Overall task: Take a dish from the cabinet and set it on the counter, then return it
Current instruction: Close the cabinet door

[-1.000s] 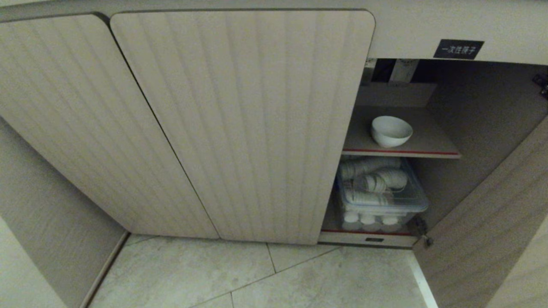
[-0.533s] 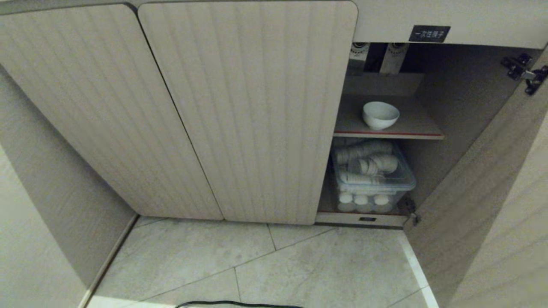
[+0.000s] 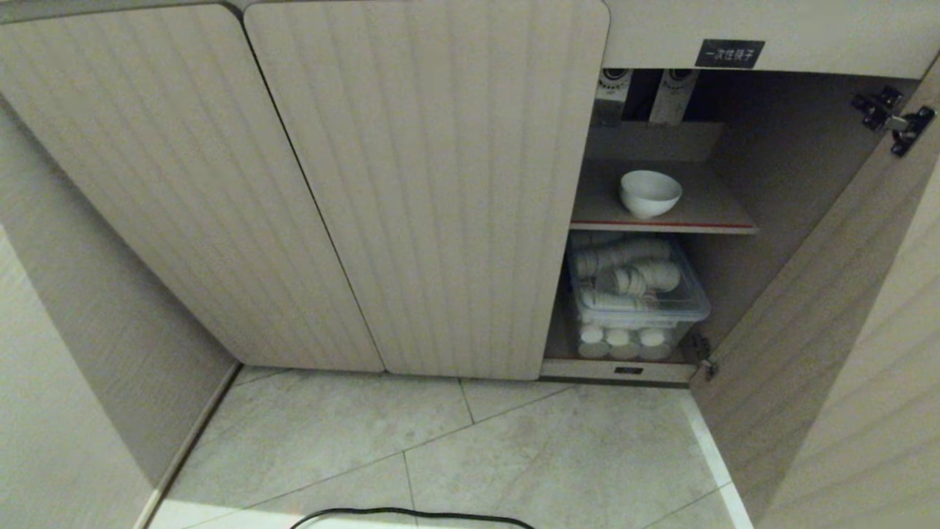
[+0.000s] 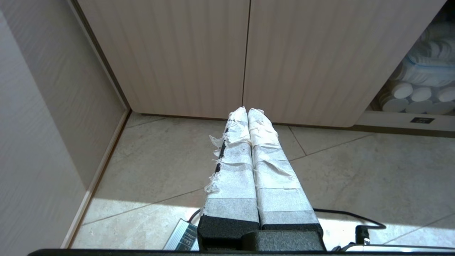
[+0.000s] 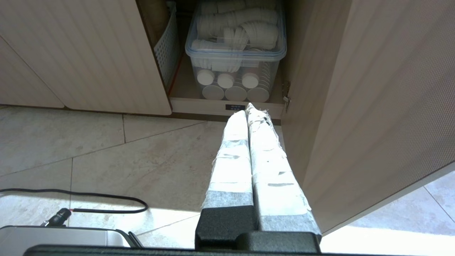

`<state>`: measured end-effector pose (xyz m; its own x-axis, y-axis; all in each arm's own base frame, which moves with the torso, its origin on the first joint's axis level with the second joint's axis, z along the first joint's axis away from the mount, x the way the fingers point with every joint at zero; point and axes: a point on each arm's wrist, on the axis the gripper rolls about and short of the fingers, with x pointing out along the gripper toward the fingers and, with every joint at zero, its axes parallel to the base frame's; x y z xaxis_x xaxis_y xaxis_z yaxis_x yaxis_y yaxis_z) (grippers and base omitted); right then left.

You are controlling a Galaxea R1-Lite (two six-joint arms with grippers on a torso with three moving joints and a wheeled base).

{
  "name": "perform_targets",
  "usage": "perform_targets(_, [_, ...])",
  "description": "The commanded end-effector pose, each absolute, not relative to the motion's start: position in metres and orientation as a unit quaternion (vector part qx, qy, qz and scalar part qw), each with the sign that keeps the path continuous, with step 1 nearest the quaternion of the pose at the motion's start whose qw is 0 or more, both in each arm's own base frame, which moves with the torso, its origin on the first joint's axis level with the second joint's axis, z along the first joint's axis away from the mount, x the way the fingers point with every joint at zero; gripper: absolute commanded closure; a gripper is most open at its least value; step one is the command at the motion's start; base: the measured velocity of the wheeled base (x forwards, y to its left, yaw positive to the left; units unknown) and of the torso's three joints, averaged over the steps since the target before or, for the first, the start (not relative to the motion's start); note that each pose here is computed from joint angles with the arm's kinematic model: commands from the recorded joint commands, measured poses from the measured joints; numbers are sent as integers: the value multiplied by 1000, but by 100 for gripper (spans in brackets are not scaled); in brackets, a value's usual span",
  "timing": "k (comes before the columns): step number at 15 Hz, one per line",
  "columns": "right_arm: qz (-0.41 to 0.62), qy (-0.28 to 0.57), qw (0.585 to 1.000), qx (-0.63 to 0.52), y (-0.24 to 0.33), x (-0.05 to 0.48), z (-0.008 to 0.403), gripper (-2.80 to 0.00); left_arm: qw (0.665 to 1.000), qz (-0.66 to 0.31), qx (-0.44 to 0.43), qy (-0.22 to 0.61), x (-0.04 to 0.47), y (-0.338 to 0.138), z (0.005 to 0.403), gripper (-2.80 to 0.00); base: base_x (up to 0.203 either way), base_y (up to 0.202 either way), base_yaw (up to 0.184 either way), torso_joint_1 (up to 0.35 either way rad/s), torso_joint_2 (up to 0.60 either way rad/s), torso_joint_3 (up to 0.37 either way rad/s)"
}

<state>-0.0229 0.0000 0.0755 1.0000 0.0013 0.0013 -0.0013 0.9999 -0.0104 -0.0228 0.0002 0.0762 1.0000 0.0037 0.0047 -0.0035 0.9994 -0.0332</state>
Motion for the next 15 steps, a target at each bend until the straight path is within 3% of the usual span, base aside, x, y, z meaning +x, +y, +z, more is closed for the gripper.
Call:
perform_targets(1, [1,0,1000,-5,0,-23,75,0,1000,1,-17,-3,-23,0,76,0,0,0,0,0,0,0])
perform_targets(15, [1,0,1000,-5,0,-23,75,0,1000,1,-18,-3,-23,0,76,0,0,0,0,0,0,0])
